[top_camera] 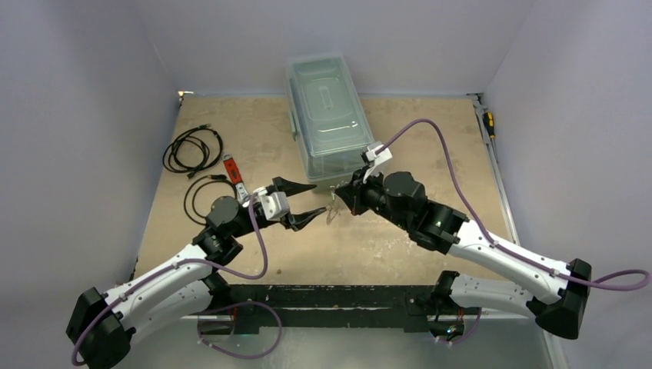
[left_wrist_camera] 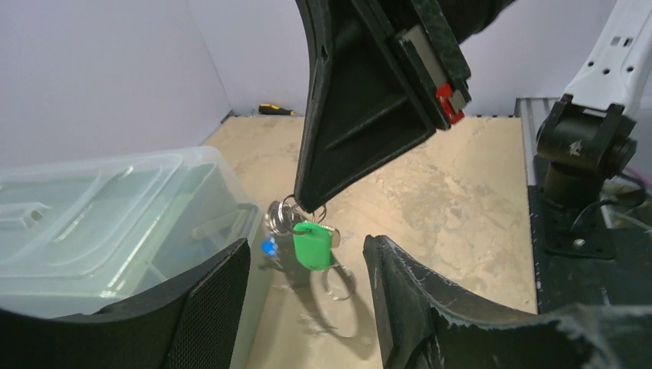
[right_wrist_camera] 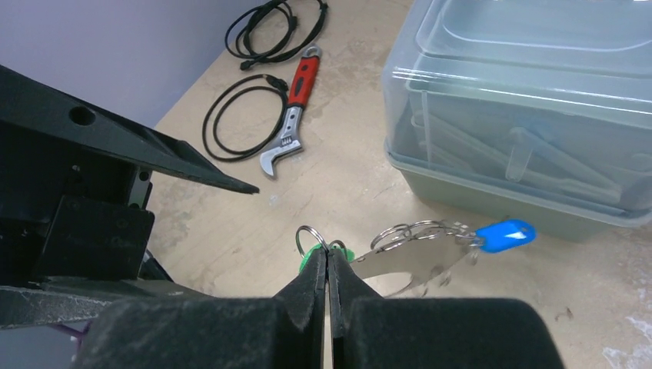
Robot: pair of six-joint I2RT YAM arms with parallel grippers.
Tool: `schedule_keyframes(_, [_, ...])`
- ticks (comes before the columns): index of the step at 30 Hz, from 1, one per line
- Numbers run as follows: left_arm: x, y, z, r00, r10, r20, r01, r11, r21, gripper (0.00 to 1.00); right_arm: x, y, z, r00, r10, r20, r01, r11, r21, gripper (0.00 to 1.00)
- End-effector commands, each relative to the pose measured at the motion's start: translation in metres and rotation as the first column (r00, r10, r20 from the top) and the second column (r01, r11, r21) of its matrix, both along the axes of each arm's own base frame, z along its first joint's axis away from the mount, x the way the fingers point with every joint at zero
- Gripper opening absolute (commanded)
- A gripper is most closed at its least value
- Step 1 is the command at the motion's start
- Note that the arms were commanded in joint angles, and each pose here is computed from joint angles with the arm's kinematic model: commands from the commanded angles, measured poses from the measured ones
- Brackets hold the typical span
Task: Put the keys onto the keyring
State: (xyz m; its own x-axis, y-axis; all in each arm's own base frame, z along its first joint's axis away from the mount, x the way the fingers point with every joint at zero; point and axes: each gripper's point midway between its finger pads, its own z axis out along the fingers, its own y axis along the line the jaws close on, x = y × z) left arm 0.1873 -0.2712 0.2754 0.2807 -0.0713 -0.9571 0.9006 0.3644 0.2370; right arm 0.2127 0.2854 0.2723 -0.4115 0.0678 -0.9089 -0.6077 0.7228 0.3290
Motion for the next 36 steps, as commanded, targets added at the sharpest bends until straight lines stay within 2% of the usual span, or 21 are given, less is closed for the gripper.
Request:
schedule_keyframes(1, [0.002, -0.005, 0.013, 0.996, 0.004, -0.091, -0.013, 0.995, -0.099, 0.56, 0.009, 0.005, 0.022, 0.994, -0.099, 0.044, 0.097, 0.994, 0.053, 0.0])
schedule_keyframes(7, [0.014, -0.006, 0.009, 0.986, 0.054, -0.158, -0.072, 0.992, -0.107, 0.53, 0.009, 0.014, 0.025, 0.987, -0.149, 0.06, 0.147, 0.989, 0.029, 0.0])
schedule_keyframes(14, [0.021, -0.003, -0.006, 0.975, 0.108, -0.195, -0.121, 0.991, -0.051, 0.51, 0.01, 0.012, 0.03, 0.983, -0.177, 0.058, 0.173, 0.983, 0.065, 0.0])
schedule_keyframes(23, [0.018, -0.013, -0.011, 0.975, 0.057, -0.214, -0.068, 0.997, -0.046, 0.45, 0.009, 0.015, 0.029, 0.984, -0.171, 0.053, 0.167, 0.984, 0.064, 0.0])
schedule_keyframes(36, [0.017, -0.024, -0.014, 0.969, 0.006, -0.245, -0.024, 0.997, -0.072, 0.43, 0.005, 0.024, 0.029, 0.987, -0.151, 0.053, 0.147, 0.986, 0.078, 0.0])
